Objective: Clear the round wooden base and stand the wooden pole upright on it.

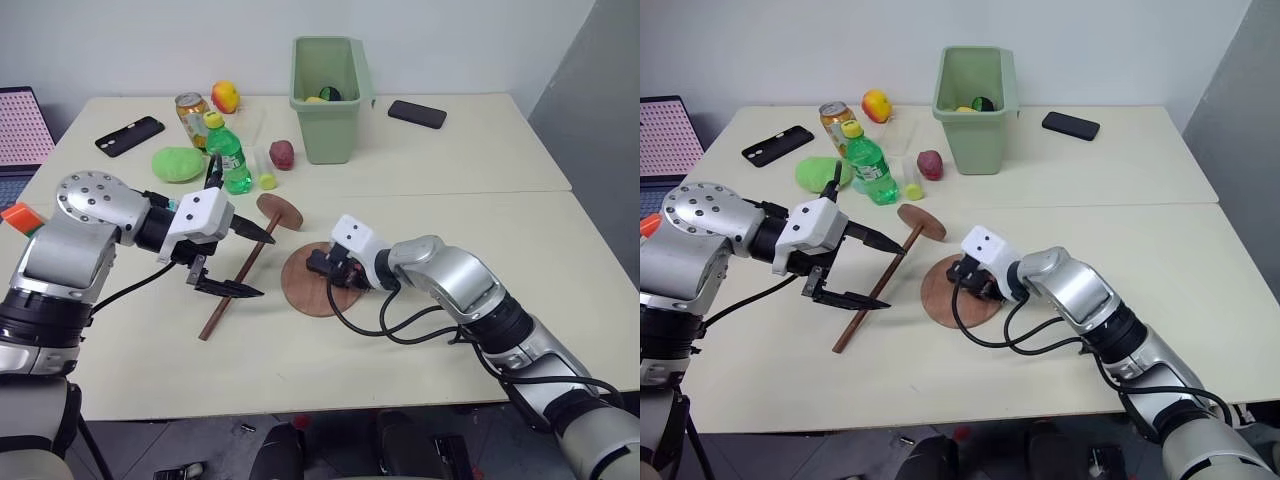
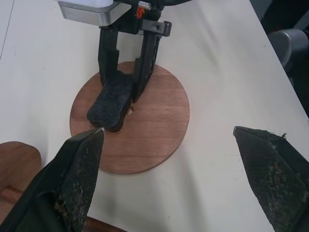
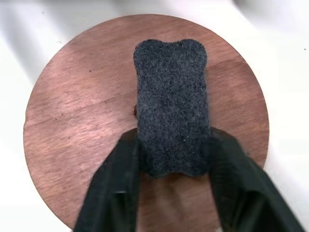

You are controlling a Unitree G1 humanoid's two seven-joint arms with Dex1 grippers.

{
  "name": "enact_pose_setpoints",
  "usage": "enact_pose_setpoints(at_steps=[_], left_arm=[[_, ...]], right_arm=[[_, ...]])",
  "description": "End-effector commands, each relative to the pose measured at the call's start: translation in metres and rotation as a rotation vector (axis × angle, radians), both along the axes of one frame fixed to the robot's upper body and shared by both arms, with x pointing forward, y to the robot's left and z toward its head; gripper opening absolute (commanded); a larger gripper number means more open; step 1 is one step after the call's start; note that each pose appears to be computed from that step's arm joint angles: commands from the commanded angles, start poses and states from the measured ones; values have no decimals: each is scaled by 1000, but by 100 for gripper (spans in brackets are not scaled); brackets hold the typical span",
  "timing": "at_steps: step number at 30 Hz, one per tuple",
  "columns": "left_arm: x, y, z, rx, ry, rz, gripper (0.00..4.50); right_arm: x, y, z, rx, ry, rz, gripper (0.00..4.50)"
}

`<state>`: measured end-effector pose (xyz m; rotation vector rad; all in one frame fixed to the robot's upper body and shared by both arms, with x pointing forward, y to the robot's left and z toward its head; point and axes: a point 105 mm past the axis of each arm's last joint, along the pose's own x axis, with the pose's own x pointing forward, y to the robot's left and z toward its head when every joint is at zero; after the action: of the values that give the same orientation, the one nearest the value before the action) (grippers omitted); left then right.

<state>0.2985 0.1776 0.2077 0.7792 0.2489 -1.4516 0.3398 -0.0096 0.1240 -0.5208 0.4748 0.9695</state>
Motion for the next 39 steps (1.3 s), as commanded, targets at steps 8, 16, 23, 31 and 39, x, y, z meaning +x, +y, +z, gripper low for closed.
enact_pose_setpoints(at_steps=[8,16,23,31,39], left_arm=[[14,-6,24,-161,-101,142,450],[23,-16,37,-321,-143,235,450],[24,-23,33,-326,-143,228,450],[24,-11,32,-316,-138,269,450],[15,27,28,-227,-116,381,450]], right_arm=[[29,-45,58,197,-96,-173,117],[114,-164,46,130,-212,-726,117],[131,-193,26,48,-228,-841,185],[130,-185,58,122,-247,-764,366],[42,-134,115,193,-232,-317,449]])
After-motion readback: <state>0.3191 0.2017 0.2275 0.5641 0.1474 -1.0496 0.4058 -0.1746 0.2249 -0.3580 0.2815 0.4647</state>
